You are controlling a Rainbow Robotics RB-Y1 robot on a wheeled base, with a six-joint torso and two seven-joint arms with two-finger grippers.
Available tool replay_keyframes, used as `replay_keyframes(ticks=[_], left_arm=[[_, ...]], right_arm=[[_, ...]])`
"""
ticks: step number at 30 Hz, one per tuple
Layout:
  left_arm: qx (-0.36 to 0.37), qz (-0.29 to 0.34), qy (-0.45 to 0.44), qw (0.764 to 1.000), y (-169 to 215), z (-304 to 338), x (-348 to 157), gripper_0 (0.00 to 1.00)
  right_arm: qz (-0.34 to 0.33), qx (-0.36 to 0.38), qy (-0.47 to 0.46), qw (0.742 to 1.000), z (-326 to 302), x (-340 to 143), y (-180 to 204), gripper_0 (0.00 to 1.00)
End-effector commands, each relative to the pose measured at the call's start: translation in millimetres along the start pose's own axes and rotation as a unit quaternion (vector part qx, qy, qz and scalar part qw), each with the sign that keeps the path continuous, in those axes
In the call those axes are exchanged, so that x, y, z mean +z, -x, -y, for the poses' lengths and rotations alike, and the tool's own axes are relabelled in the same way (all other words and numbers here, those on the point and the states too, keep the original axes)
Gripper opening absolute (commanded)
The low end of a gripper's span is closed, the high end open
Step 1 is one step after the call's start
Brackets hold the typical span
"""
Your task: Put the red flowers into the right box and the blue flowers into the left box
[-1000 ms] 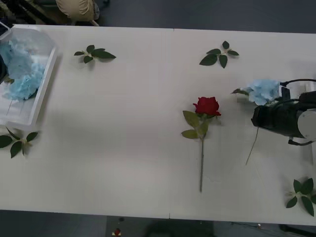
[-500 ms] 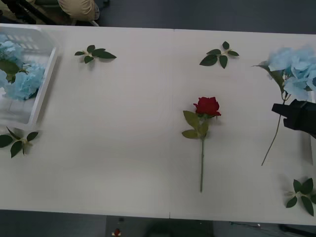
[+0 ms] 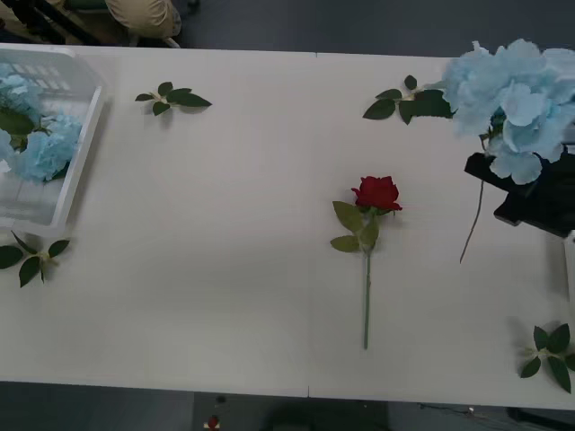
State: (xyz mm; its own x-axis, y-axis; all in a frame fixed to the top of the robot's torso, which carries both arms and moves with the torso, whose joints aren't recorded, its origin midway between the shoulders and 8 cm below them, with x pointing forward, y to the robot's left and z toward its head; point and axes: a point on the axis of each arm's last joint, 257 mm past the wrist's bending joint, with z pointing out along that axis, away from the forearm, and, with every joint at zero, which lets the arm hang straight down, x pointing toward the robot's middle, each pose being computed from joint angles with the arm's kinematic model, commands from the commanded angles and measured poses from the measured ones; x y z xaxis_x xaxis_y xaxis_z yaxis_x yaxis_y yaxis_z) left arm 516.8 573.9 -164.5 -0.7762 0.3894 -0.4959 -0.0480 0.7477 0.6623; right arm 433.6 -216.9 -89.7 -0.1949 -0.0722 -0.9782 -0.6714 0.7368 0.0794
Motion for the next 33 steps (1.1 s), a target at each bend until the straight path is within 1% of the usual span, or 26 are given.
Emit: replay_keyframes(ticks=[1,2,3,4,5,6,9,10,14,17,20,23,27,30,32,33], left_arm=[[0.021,0.020,0.012,1.000,20.8,-9.9,-7.3,0.34],[0.021,0.021,0.012,0.999,21.2,-9.8,-7.1,0.54],[0.020,0.024,0.012,0.999,22.7,-9.6,-7.0,0.67],[0.021,0.026,0.014,0.999,23.7,-10.9,-7.2,0.71],[0.020,0.028,0.014,0.999,24.8,-10.9,-7.6,0.81],[0.020,0.028,0.015,0.999,25.0,-11.3,-7.5,0.89],[0.019,0.032,0.013,0.999,26.9,-11.3,-8.0,0.98],[0.018,0.033,0.012,0.999,27.6,-9.9,-7.9,1.00],[0.012,0.035,0.009,0.999,27.7,-10.9,-8.1,1.00],[0.010,0.042,0.008,0.999,31.1,-12.5,-8.7,1.00],[0.023,0.059,0.012,0.998,42.0,-18.9,-18.0,1.00],[0.031,0.076,-0.003,0.997,56.1,-23.4,-38.4,1.00],[0.040,0.096,-0.048,0.993,80.3,-10.4,-70.5,1.00],[0.045,0.123,-0.100,0.986,101.0,15.7,-95.8,1.00],[0.054,0.150,-0.159,0.974,117.5,49.8,-117.1,1.00],[0.054,0.168,-0.198,0.964,127.3,72.8,-128.7,1.00]], right_arm=[[0.014,-0.037,0.053,0.998,-31.4,25.5,30.8,0.00],[0.016,-0.044,0.066,0.997,-38.8,33.0,35.8,0.00],[0.019,-0.049,0.080,0.995,-47.2,39.9,40.8,0.00],[0.021,-0.050,0.089,0.995,-52.5,44.0,43.6,0.00],[0.025,-0.052,0.103,0.993,-61.2,52.5,47.7,0.00],[0.030,-0.052,0.116,0.991,-70.3,61.1,52.2,0.00],[0.040,-0.053,0.148,0.987,-92.4,81.6,60.4,0.00],[0.041,-0.052,0.155,0.986,-97.2,87.5,60.9,0.00],[0.050,-0.050,0.184,0.980,-120.5,108.1,63.7,0.00],[0.064,-0.065,0.199,0.976,-135.1,118.7,67.5,0.00],[0.073,-0.082,0.210,0.972,-145.2,128.7,65.5,0.00],[0.081,-0.089,0.220,0.968,-153.9,135.8,63.4,0.00],[0.081,-0.095,0.233,0.964,-165.4,146.7,61.4,0.00],[0.083,-0.096,0.236,0.963,-170.0,153.2,64.3,0.00],[0.080,-0.097,0.240,0.963,-172.6,157.3,63.6,0.00],[0.080,-0.098,0.241,0.962,-173.3,158.6,64.8,0.00]])
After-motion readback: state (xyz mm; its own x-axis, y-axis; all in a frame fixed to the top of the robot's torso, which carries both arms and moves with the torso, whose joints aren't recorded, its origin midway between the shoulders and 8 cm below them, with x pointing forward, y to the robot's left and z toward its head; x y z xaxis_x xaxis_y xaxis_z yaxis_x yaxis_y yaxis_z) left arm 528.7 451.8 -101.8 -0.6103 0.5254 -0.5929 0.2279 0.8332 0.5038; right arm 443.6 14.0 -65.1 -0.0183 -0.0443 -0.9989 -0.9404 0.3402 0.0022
